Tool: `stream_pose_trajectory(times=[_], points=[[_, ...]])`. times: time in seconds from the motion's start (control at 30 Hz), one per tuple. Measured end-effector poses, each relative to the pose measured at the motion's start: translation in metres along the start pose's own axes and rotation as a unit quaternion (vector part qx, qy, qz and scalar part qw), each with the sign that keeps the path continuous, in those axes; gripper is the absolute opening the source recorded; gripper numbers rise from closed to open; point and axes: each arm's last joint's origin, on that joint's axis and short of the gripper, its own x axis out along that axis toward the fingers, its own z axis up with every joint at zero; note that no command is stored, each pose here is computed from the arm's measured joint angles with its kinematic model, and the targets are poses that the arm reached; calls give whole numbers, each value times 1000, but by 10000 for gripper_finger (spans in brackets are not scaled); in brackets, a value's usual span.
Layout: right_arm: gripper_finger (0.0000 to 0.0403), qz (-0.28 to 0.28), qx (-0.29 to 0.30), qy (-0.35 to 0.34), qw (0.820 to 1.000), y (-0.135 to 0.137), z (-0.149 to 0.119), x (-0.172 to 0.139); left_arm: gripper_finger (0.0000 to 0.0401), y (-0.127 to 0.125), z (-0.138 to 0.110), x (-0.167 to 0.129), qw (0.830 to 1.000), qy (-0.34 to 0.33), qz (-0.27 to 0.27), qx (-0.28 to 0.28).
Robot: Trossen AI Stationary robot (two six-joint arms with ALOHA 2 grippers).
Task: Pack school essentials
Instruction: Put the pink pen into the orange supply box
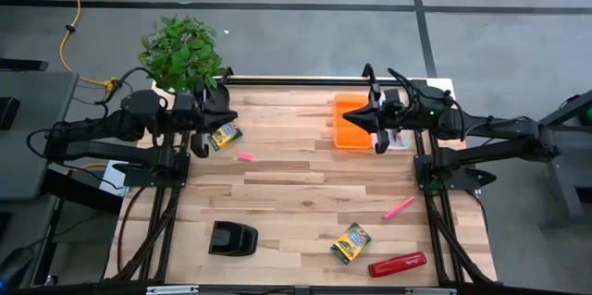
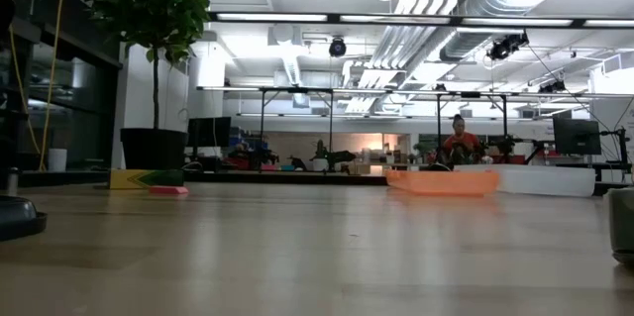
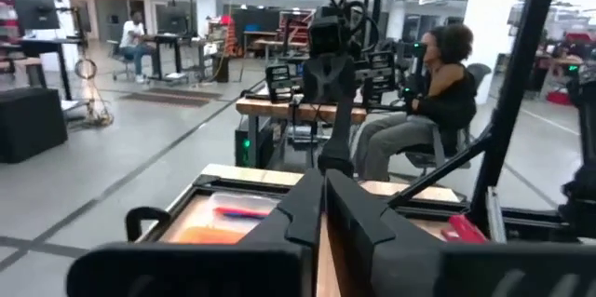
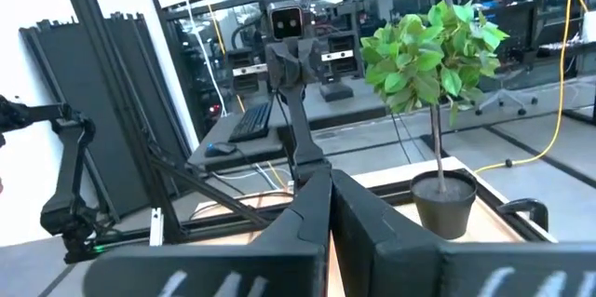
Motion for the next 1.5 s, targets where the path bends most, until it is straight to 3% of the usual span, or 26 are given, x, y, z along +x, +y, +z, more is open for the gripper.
stream_pose_trajectory(times=[1.07, 1.2, 1.37, 1.5], points=[[0, 4, 4, -18, 1000, 0, 4, 0, 0, 1, 0, 0, 1000, -2, 20, -4], [0, 10, 71, -38, 997, 0, 7, 2, 0, 1, 0, 0, 1000, -2, 23, -5], [8, 5, 189, 62, 980, 6, -17, 12, 0, 1, 0, 0, 1000, -1, 24, -5], [40, -23, 264, 228, 937, 21, -53, 9, 0, 1, 0, 0, 1000, -1, 24, -4]])
